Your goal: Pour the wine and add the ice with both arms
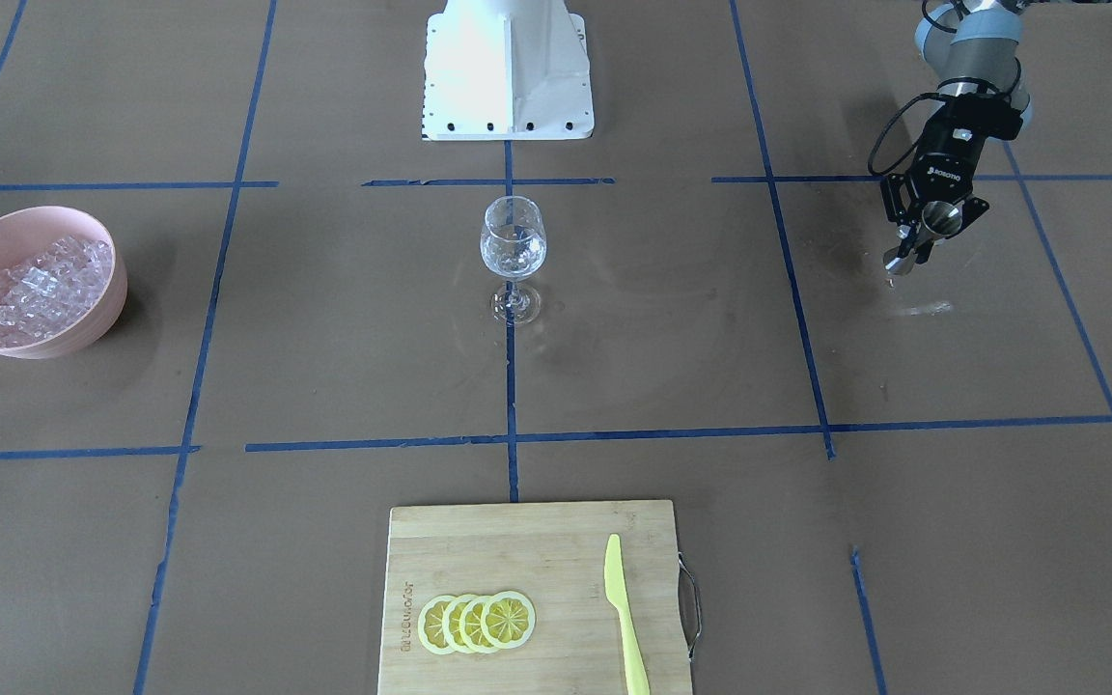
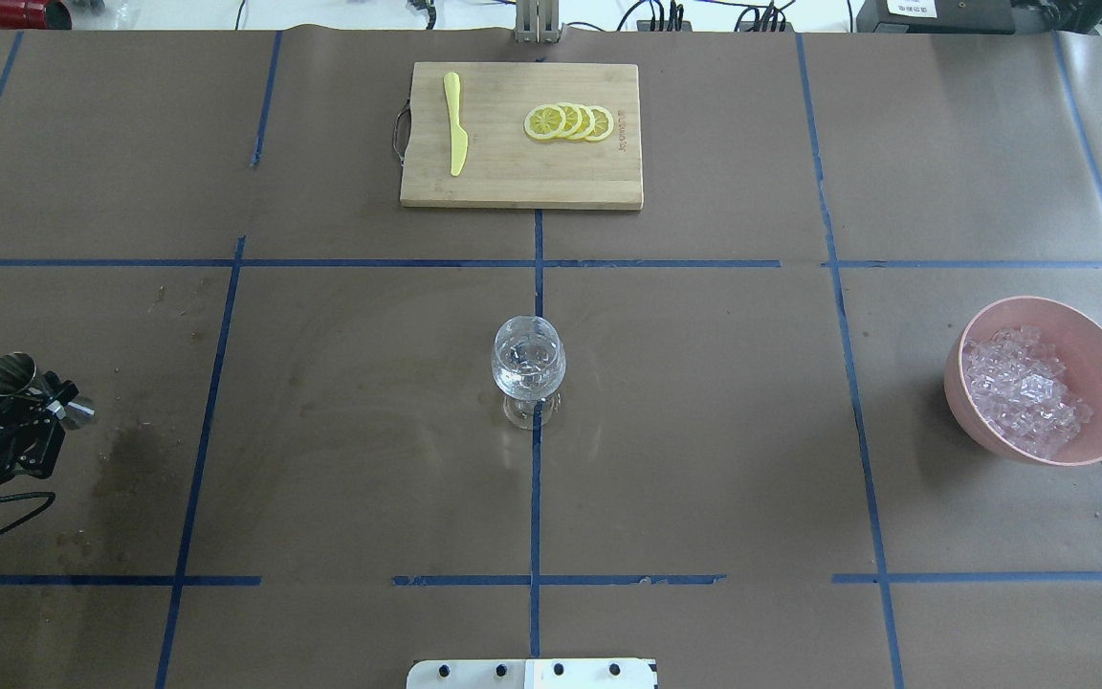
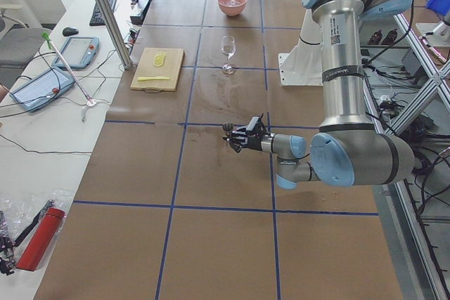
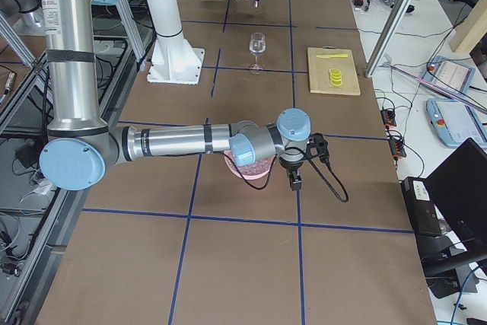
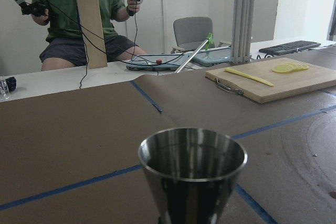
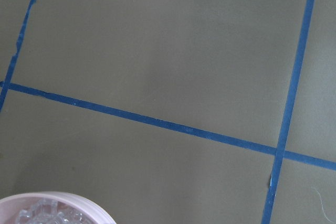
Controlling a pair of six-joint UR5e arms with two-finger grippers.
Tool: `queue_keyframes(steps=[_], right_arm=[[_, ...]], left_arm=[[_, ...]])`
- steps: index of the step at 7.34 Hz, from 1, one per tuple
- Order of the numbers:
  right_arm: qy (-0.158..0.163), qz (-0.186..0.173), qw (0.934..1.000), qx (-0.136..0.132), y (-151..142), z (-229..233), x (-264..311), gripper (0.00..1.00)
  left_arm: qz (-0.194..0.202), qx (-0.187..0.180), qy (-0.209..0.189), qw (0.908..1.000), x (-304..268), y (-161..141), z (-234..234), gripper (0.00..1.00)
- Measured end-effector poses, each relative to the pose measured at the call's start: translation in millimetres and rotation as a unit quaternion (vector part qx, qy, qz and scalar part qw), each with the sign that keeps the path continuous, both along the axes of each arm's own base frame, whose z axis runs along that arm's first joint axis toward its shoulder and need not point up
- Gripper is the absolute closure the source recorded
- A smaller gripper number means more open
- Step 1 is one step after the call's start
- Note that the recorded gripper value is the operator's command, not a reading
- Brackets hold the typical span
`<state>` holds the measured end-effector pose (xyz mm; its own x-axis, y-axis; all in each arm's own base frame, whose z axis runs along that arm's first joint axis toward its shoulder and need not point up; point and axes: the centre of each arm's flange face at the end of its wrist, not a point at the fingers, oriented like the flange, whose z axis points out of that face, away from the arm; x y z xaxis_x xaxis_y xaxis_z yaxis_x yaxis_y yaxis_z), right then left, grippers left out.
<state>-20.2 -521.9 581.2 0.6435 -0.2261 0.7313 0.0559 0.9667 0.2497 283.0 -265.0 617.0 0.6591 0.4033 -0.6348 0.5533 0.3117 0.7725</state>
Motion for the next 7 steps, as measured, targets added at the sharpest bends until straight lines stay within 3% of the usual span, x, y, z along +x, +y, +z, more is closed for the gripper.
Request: queue_keyframes(steps=[4,6,7], right_arm=[[0.0,-0.001,1.0,0.0,0,0,-1,0.0],[0.0,-0.001,1.0,-0.001,0,0,-1,0.0],[0.0,-0.001,1.0,-0.001,0,0,-1,0.0]], left_arm=[[0.005,0.004,0.012,0.9999,26,-2,-8,1.0],[0.008,0.002,0.013,0.9999,30,-1,-6,0.89],[0.011,0.001,0.013,0.9999,31,0,-5,0.89]])
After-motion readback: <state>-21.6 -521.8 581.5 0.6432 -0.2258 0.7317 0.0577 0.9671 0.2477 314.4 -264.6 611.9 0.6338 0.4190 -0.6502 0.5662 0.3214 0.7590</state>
